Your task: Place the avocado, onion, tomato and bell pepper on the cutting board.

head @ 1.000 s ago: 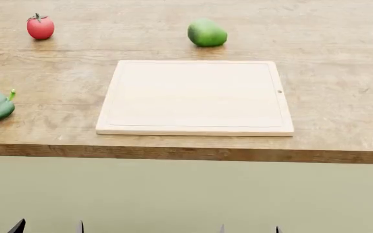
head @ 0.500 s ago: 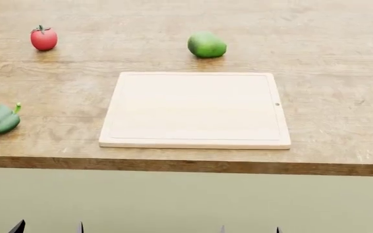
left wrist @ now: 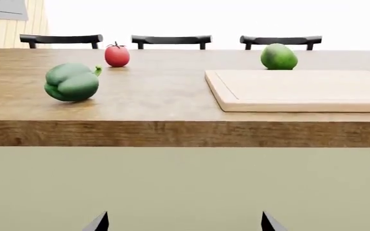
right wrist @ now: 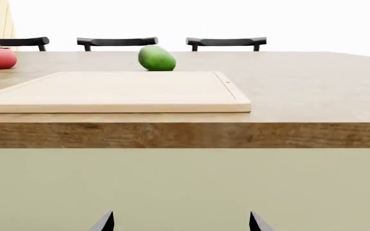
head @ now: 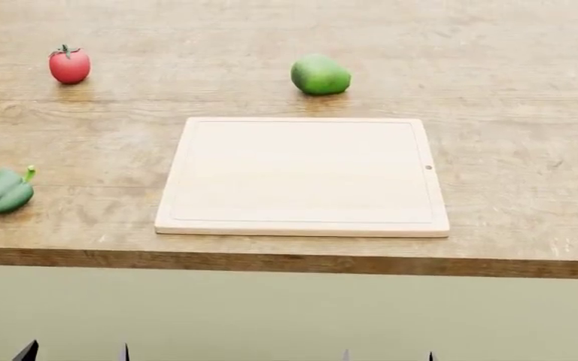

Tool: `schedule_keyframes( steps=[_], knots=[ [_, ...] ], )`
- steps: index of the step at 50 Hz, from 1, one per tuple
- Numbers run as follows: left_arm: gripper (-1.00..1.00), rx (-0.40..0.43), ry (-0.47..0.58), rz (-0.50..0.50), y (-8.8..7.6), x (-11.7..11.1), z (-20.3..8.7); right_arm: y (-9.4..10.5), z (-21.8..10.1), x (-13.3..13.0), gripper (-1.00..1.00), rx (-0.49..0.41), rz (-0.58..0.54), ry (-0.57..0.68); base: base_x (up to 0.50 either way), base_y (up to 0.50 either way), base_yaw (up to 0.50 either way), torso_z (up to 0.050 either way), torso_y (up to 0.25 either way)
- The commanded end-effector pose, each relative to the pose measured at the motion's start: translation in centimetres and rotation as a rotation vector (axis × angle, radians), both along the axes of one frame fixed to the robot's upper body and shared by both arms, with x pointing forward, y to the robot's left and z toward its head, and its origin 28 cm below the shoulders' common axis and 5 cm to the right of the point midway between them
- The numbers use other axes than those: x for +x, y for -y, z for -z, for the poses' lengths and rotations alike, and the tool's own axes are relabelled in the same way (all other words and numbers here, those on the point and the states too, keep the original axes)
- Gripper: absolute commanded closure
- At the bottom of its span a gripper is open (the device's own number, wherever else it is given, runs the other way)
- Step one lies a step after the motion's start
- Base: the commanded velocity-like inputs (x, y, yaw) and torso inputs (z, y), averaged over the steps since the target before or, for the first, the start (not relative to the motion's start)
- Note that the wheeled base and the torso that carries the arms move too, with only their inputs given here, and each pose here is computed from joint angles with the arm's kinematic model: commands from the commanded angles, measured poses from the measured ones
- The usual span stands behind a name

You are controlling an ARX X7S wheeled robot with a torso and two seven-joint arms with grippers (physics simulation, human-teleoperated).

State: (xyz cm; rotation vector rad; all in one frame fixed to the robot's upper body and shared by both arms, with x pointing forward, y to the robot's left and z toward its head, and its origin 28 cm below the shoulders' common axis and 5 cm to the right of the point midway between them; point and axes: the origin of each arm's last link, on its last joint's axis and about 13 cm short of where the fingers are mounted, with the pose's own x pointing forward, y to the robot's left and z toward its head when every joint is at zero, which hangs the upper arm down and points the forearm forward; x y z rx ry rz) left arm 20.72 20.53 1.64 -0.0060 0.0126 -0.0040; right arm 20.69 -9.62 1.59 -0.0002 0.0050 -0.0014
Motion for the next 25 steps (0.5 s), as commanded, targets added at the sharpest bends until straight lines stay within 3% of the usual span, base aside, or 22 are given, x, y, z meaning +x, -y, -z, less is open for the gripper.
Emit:
schedule_keyframes(
  steps=[1,7,11,17,21,25],
  knots=[
    [-1.0,0.006,-0.001,-0.003,0.0,0.0,0.0,0.0,0.0,0.0,-1.0,0.001,0.001,0.0,0.0,0.0,0.0,0.0,0.0],
    [-1.0,0.012,0.004,-0.006,0.0,0.0,-0.1,0.0,-0.1,0.0,-1.0,-0.001,0.001,0.002,0.0,0.0,0.0,0.048,0.0],
    [-1.0,-0.009,0.006,-0.042,-0.5,0.0,-0.9,0.2,-0.9,0.3,-1.0,-0.025,0.024,0.019,0.0,0.0,0.0,0.0,0.0],
    [-1.0,-0.054,0.107,-0.049,-1.7,-0.7,-6.9,1.6,-5.6,0.9,-1.0,-0.057,0.069,0.093,0.0,0.0,0.0,0.0,0.0],
    [-1.0,-0.034,0.172,-0.021,-2.3,-2.0,-11.2,2.4,-9.4,0.6,-1.0,-0.071,0.072,0.147,0.0,0.0,0.0,0.0,0.0],
    [-1.0,-0.007,0.202,0.003,-2.6,-2.9,-13.7,2.7,-12.0,0.0,-1.0,-0.099,0.054,0.154,0.0,0.0,0.0,0.0,0.0]
  ],
)
